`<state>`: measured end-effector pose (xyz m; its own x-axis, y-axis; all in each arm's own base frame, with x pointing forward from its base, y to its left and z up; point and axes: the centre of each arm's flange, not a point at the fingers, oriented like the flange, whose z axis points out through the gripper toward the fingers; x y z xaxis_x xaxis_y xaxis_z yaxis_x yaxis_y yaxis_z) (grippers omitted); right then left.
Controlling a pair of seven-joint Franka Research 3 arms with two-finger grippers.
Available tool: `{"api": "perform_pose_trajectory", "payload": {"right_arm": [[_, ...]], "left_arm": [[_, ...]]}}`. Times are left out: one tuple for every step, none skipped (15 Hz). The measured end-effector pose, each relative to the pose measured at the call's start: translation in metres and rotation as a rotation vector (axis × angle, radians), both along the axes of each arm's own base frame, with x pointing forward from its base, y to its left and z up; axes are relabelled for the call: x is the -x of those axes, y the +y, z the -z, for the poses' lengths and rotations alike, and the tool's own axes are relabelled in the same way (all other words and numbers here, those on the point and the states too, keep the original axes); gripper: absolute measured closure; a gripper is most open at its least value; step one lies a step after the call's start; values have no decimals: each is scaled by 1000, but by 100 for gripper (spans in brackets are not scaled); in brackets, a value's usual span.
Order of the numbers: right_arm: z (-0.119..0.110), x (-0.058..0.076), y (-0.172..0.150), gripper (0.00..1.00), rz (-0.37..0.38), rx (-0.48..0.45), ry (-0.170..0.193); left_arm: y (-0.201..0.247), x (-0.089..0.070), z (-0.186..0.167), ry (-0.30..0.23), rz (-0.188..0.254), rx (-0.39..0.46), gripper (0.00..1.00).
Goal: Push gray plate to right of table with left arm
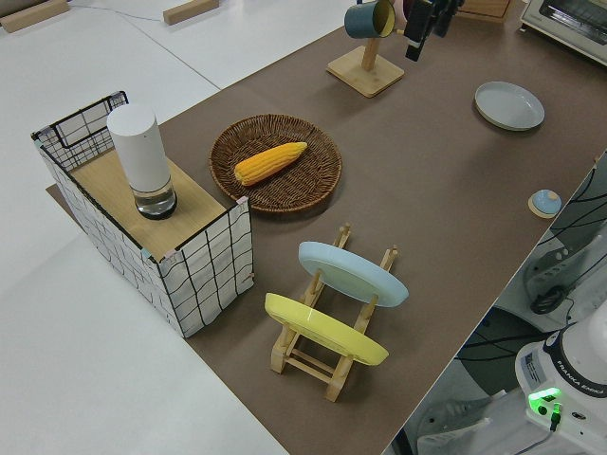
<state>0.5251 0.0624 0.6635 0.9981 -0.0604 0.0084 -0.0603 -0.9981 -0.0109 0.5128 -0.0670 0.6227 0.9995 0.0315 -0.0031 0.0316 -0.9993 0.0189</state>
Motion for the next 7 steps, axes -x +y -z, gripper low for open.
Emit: {"api": "perform_pose_trajectory", "payload": {"right_arm": [[0, 0, 0, 0, 0, 0, 0], [0, 0, 0, 0, 0, 0, 0], [0, 0, 0, 0, 0, 0, 0], [0, 0, 0, 0, 0, 0, 0], [0, 0, 0, 0, 0, 0, 0], [0, 0, 0, 0, 0, 0, 0], [0, 0, 0, 0, 0, 0, 0]], "left_arm": [[5, 0, -5, -1, 6, -7, 0], [10, 1, -8, 0, 10, -19, 0], [13, 1, -12, -3, 12, -32, 0], [14, 2, -15, -4, 13, -42, 0], [13, 2, -18, -6, 15, -48, 0], [13, 2, -19, -7, 16, -50, 0], [11, 3, -19, -5, 19, -51, 0]]}}
